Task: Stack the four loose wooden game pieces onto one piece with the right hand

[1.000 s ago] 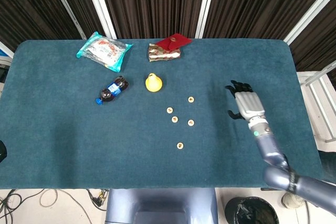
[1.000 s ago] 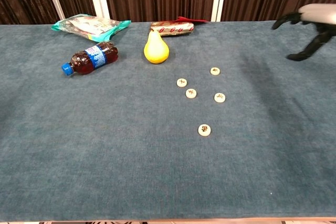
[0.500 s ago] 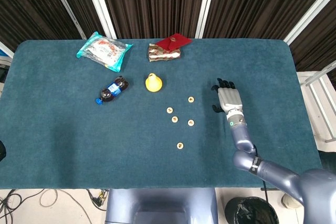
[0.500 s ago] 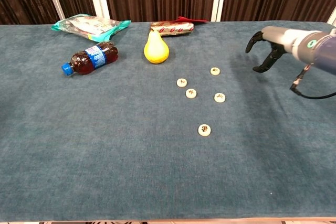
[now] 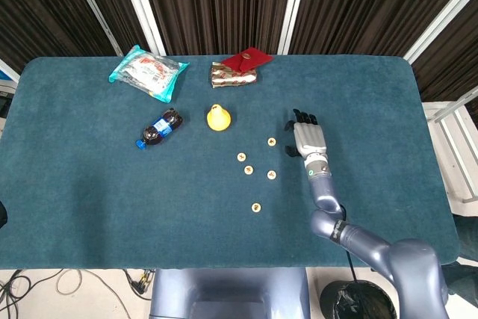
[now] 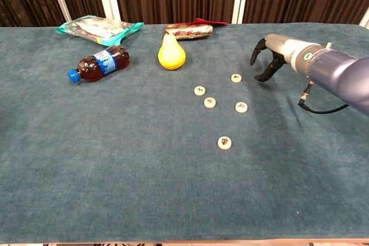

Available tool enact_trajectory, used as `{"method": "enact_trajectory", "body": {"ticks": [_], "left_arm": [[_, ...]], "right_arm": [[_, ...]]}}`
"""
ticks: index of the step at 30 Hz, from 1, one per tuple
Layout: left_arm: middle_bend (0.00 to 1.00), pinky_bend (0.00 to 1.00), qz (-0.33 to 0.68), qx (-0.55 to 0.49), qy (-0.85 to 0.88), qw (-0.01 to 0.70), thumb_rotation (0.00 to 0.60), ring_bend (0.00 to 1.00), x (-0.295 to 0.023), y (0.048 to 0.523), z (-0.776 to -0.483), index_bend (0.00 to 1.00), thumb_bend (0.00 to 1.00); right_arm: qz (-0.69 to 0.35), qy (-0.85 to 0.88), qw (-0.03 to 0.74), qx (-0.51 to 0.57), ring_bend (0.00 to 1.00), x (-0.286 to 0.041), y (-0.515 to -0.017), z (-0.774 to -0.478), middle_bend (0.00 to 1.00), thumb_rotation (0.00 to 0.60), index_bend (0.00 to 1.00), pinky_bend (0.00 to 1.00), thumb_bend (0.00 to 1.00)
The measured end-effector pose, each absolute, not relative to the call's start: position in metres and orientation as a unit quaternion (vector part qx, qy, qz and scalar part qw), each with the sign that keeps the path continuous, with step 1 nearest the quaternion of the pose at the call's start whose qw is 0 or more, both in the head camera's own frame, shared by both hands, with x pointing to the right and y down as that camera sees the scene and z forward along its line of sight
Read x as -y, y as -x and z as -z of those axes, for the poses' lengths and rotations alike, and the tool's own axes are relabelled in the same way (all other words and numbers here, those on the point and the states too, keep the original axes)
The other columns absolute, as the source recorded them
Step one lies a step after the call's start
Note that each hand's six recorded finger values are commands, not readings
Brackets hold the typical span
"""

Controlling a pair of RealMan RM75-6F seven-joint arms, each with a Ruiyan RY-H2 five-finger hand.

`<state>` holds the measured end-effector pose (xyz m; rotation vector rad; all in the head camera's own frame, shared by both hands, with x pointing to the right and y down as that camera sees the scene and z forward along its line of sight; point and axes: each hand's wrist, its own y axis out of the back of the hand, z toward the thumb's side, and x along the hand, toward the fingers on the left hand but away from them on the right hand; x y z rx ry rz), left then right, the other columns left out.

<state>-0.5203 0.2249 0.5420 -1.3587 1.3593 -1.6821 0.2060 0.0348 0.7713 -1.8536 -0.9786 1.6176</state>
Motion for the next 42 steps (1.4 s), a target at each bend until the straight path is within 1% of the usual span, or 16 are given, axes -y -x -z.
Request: {"method": "enact_trajectory", "body": {"ticks": [8,16,26,34,42], "left_arm": [[0.0,0.0,0.631,-0.51,0.509,0.289,0.6,0.0,-0.225,0.521,-0.542,0.07,0.61],[0.0,0.0,0.63,-0.511,0.509,0.288,0.6,0.0,-0.225,0.522,-0.542,0.07,0.61],[0.0,0.0,0.631,-0.511,0.508,0.288,0.6,0.0,-0.225,0.522,-0.542,0.07,0.61],[0.0,0.0,0.631,-0.512,0.508,0.287,0.6,0.0,-0.224,0.522,-0.542,0.07,0.61],[0.0,0.0,0.631,-0.513,0.507,0.287,0.6,0.0,-0.224,0.523,-0.541,0.07,0.61]], "right_arm": [[-0.588,0.686,0.238,0.357,0.0,-0.035,-0.188,-0.779,0.0,0.6,0.38,0.0,0.4],[-0.582,0.689,0.234,0.362,0.0,-0.035,-0.176,-0.781,0.0,0.6,0.41,0.0,0.4],[-0.585,0.689,0.229,0.361,0.0,-0.038,-0.174,-0.786,0.0,0.6,0.42,0.0,0.4],[-0.584,0.69,0.228,0.362,0.0,-0.037,-0.169,-0.787,0.0,0.6,0.47,0.0,0.4],[-0.586,0.69,0.225,0.36,0.0,-0.039,-0.168,-0.79,0.0,0.6,0.48,0.0,0.4]]}}
